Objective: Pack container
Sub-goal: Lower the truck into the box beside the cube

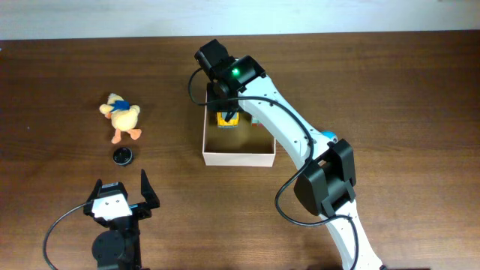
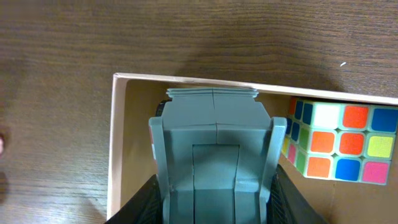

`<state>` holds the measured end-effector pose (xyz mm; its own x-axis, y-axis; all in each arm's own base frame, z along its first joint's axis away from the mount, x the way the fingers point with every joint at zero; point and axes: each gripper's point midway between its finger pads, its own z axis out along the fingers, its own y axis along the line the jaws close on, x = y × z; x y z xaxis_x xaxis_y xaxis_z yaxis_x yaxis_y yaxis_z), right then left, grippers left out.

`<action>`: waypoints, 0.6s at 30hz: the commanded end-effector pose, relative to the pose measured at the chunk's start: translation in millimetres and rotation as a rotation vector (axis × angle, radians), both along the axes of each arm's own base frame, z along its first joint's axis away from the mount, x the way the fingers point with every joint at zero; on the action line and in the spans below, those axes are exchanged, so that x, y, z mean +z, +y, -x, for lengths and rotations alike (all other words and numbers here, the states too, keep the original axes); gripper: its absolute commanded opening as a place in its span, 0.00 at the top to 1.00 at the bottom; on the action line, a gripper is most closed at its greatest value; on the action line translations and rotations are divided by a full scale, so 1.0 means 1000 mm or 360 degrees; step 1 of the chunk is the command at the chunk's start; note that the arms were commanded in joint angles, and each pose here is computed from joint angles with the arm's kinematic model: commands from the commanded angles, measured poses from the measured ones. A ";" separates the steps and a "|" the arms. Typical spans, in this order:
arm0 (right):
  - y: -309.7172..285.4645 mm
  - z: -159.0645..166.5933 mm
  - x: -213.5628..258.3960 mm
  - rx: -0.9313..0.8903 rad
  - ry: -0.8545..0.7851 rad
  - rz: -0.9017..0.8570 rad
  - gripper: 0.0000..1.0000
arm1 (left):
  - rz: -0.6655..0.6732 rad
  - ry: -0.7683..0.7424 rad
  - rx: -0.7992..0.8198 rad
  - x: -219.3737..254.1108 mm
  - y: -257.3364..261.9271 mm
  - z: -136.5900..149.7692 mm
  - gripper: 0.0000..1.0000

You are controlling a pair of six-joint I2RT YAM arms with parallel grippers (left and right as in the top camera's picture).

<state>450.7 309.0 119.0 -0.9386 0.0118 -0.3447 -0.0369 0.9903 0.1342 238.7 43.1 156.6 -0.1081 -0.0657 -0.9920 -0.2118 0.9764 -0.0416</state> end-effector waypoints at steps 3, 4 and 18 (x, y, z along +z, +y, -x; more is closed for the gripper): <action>0.006 0.001 -0.001 -0.0057 -0.0019 -0.0012 0.67 | 0.0022 -0.0012 -0.0017 0.000 -0.002 0.000 0.01; 0.008 0.002 -0.001 -0.0052 -0.0020 -0.0014 0.67 | 0.0022 -0.0012 -0.0017 0.000 -0.002 0.000 0.01; 0.040 0.026 -0.017 0.0030 0.0026 -0.0009 0.67 | 0.0022 -0.0012 -0.0016 0.000 -0.002 0.000 0.01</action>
<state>427.9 346.4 111.5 -0.9415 -0.0069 -0.3368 -0.0622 0.9862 0.1536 238.7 43.1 156.5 -0.1085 -0.0654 -0.9919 -0.2118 0.9764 -0.0412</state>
